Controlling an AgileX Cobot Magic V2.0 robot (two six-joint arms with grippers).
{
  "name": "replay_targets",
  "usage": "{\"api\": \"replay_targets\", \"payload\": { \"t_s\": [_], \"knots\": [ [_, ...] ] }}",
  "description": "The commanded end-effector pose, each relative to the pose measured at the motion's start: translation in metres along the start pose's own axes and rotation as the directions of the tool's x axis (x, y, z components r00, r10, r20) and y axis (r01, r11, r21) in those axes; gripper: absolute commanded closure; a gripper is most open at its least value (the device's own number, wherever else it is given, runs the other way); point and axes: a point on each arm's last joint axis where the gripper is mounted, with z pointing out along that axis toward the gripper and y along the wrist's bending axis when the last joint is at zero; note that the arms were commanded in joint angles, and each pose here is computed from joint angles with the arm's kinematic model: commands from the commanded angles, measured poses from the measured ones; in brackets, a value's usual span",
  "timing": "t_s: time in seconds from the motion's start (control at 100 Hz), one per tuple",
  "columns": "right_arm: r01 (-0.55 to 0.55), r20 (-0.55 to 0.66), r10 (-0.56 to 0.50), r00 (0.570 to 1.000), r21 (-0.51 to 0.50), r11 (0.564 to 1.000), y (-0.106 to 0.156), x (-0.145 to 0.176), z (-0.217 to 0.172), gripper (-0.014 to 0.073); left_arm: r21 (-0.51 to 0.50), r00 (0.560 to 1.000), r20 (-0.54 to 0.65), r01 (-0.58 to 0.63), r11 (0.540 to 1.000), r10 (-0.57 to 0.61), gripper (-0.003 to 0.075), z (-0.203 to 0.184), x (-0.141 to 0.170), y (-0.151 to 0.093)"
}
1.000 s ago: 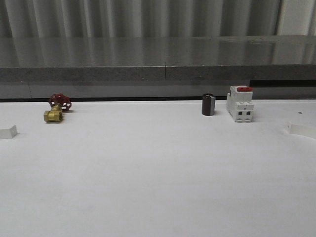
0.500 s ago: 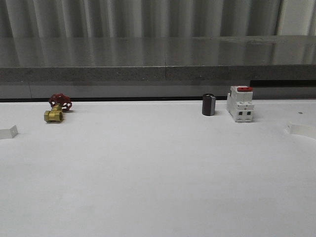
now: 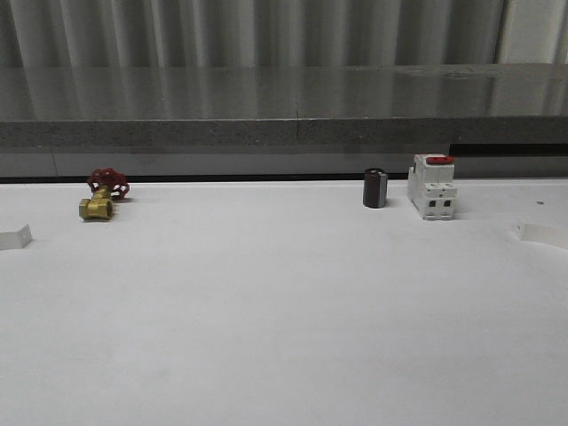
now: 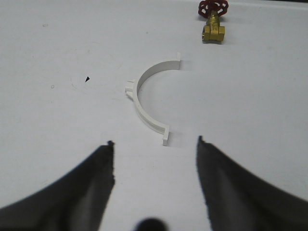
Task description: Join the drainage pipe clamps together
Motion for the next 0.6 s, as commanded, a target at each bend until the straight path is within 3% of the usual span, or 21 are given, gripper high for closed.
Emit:
{"api": "replay_targets", "payload": {
  "t_s": [0.0, 0.23, 0.4, 0.59],
  "knots": [
    [0.005, 0.109, -0.003, 0.994, -0.013, 1.0, 0.001, -0.013, -0.002, 0.0662, 0.007, 0.998, 0.067, -0.002, 1.0, 0.001, 0.0133, 0.008, -0.029, -0.003],
    [0.005, 0.109, -0.003, 0.994, -0.013, 1.0, 0.001, -0.013, -0.002, 0.0662, -0.024, 0.982, -0.191, -0.014, 1.0, 0.009, 0.0177, 0.061, -0.06, -0.003],
    [0.005, 0.109, -0.003, 0.994, -0.013, 1.0, 0.001, -0.013, -0.002, 0.0662, -0.063, 0.917, -0.398, -0.031, 0.998, 0.004, 0.0178, 0.11, -0.078, 0.004],
    [0.005, 0.109, -0.003, 0.994, -0.013, 1.0, 0.001, -0.013, -0.002, 0.0662, -0.066, 0.849, -0.528, -0.045, 0.997, 0.003, 0.0178, 0.165, -0.09, 0.007]
  ]
}}
